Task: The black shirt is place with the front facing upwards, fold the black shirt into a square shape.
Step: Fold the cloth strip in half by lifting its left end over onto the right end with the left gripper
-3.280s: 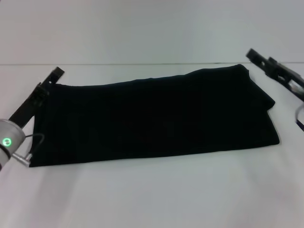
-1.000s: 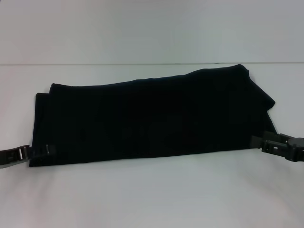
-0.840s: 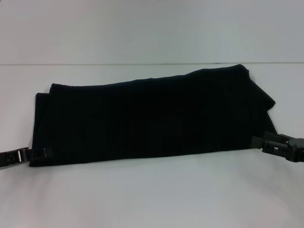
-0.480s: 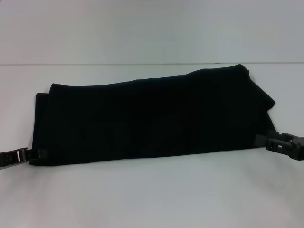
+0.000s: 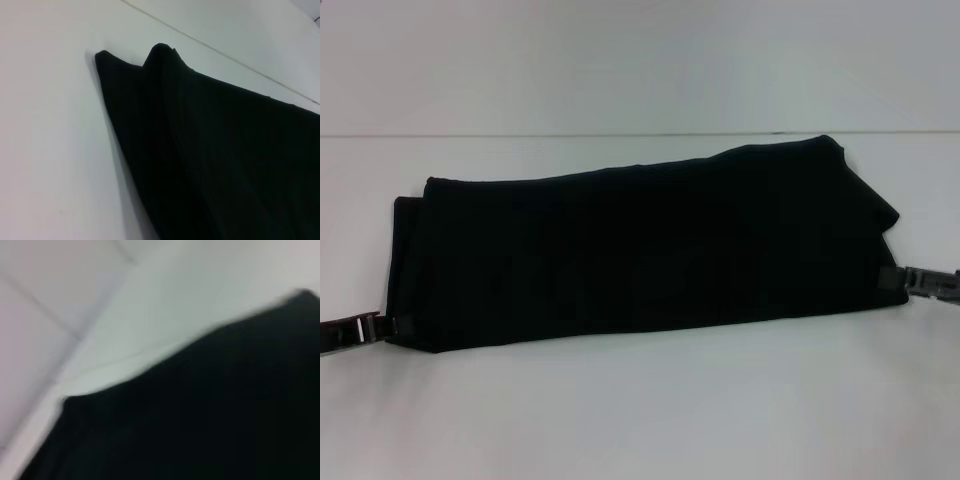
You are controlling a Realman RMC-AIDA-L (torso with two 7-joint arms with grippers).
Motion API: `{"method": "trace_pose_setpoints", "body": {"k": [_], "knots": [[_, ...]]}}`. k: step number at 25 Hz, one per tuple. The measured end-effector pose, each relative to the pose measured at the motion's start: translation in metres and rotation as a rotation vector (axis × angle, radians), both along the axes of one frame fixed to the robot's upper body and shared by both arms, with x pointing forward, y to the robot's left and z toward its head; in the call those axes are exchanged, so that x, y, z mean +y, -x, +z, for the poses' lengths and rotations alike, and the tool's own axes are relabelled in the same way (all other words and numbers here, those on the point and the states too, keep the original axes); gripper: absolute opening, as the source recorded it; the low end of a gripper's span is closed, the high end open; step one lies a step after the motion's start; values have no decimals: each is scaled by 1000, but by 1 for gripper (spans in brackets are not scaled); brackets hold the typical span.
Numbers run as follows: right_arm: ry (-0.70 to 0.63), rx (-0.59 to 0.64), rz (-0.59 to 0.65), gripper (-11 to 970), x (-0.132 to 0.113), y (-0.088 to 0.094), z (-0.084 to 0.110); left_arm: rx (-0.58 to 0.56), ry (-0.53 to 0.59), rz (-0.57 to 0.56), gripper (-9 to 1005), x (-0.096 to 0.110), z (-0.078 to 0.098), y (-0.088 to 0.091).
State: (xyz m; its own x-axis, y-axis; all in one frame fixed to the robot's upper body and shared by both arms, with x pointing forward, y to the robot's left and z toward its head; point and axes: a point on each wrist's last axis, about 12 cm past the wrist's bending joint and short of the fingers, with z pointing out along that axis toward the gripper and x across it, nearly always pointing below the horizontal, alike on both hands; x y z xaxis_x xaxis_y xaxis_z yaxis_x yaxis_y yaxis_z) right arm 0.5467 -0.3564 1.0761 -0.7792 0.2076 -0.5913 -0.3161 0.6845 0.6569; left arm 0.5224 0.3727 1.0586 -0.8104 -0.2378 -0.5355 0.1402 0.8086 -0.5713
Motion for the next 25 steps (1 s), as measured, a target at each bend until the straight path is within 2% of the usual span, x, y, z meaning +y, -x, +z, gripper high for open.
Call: {"method": "trace_pose_setpoints", "body": {"k": [4,10,15,25], "knots": [[87,218,-67,921,-5,-26,18,-16,3,-19,6,-1,2,0],[222,289,-17,916,18,-58,40,-37,-5,-44,6,-3,3,-3],[249,296,22,916,37,-66,40,-49,-5,-43,7,-2,6,-4],[319,279,-26,917,30,-69,32,-64,4,-48,7,-3,9,-6]]}}
